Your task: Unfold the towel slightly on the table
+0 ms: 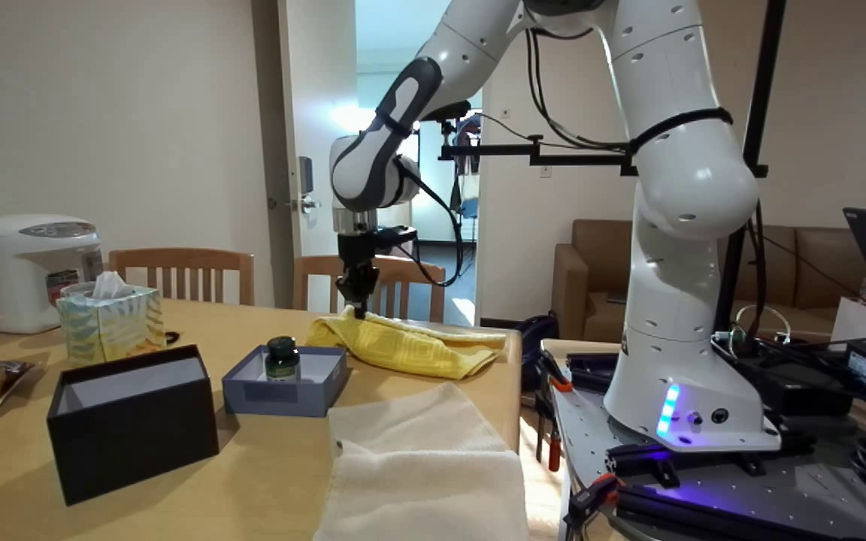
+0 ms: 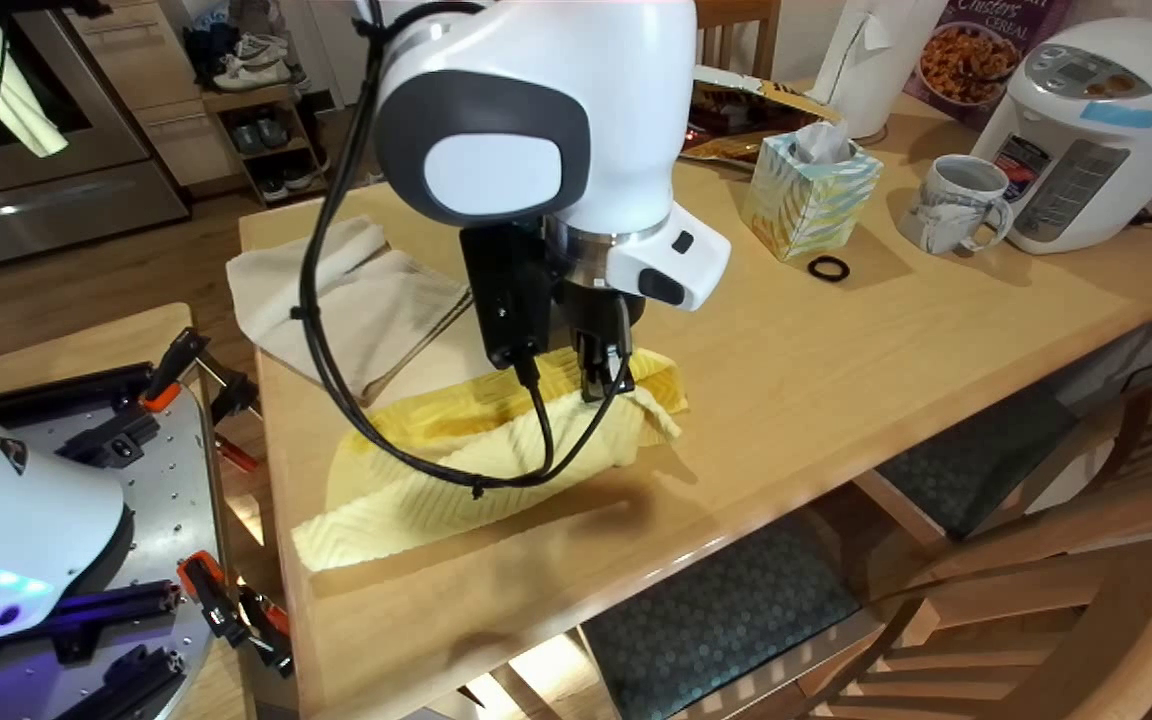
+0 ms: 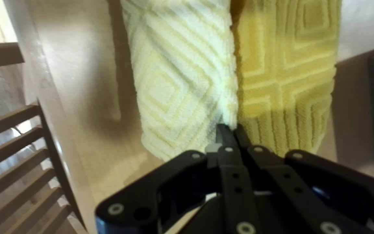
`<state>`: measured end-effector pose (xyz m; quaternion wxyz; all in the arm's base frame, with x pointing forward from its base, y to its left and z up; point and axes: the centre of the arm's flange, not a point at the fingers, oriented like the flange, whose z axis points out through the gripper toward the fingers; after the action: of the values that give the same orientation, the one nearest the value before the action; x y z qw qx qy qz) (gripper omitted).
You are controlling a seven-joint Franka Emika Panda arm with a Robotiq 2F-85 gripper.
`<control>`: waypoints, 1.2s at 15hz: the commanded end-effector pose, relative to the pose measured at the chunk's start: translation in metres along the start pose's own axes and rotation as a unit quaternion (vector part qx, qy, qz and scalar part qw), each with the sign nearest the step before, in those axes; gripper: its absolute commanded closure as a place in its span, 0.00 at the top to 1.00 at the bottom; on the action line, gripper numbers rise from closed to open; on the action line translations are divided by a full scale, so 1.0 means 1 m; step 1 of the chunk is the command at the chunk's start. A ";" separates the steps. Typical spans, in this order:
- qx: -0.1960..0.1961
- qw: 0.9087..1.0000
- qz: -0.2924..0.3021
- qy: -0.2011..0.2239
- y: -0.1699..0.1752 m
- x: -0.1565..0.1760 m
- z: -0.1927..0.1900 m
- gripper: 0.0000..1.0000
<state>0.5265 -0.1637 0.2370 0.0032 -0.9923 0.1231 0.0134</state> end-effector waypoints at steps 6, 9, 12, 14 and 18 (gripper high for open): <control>0.162 0.986 -0.040 -0.010 0.050 -0.003 -0.027 0.01; 0.189 0.980 -0.050 -0.024 0.070 0.000 -0.043 0.01; 0.204 0.977 -0.057 -0.034 0.077 0.007 -0.050 0.01; 0.169 0.985 -0.019 -0.025 0.080 0.012 -0.052 0.01; 0.090 0.994 0.060 -0.005 0.093 0.022 -0.046 0.01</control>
<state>0.5169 -0.2541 0.2882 0.1466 -0.9800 0.1347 0.0073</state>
